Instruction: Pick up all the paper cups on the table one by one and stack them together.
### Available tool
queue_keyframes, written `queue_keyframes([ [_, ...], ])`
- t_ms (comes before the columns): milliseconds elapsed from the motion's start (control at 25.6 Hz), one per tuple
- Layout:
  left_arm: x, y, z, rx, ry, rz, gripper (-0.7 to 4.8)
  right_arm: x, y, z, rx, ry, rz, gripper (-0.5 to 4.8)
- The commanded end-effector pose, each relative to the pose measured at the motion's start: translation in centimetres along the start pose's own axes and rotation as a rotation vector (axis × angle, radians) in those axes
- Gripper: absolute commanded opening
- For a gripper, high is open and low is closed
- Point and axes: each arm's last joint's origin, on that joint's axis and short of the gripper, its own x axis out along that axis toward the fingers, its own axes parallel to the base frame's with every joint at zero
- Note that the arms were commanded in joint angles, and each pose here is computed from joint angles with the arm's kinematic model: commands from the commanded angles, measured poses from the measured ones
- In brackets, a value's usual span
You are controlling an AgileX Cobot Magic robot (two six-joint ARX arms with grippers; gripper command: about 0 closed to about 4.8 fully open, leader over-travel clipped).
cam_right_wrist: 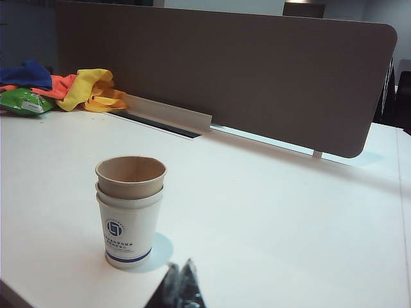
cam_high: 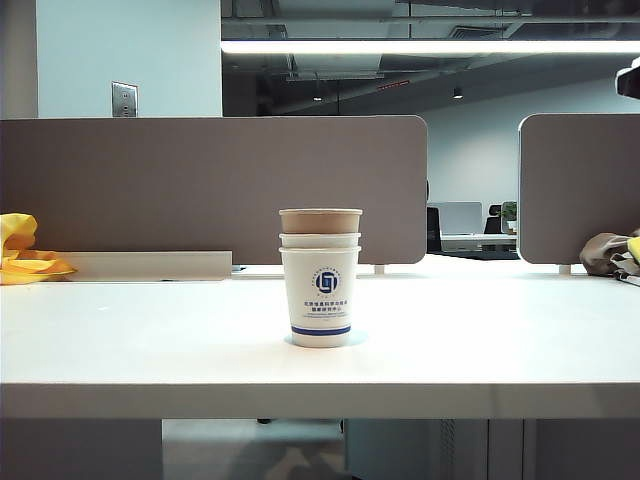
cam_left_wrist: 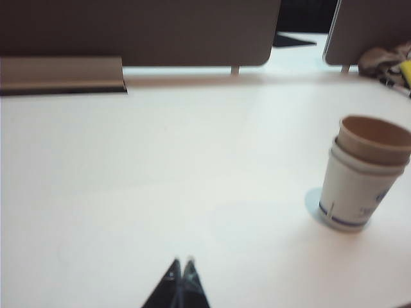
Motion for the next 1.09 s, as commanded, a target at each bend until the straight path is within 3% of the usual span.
queue_keyframes([
  [39, 0.1, 0.0, -0.8, -0.009, 0.039, -0.005, -0.05, 0.0, 0.0, -0.1, 0.001, -0.012, -0.002, -0.01],
  [273, -0.2, -0.1, -1.8, -0.024, 0.094, -0.004, -0.05, -0.1, 0.0, -0.1, 0.001, -0.010, -0.002, -0.01],
  [468, -0.3, -0.1, -1.7, -0.019, 0.072, -0.001, -0.05, -0.1, -0.4, -0.2, -0.006, -0.004, -0.035, -0.01],
  [546, -0.3, 0.0, -1.7, -0.019, 0.073, 0.004, -0.05, -0.2, -1.0, -0.2, -0.013, 0.004, -0.090, -0.01],
  [664, -0.4, 0.3, -1.7, -0.022, 0.070, 0.034, -0.05, -0.6, -2.6, -0.4, -0.035, 0.026, -0.259, -0.01],
  [859, -0.4, 0.4, -1.7, -0.024, 0.070, 0.052, -0.05, -1.1, -4.0, -0.5, -0.054, 0.046, -0.409, -0.01],
  [1093, -0.4, 0.4, -1.7, -0.024, 0.070, 0.052, -0.05, -1.2, -4.2, -0.5, -0.058, 0.050, -0.443, -0.01],
])
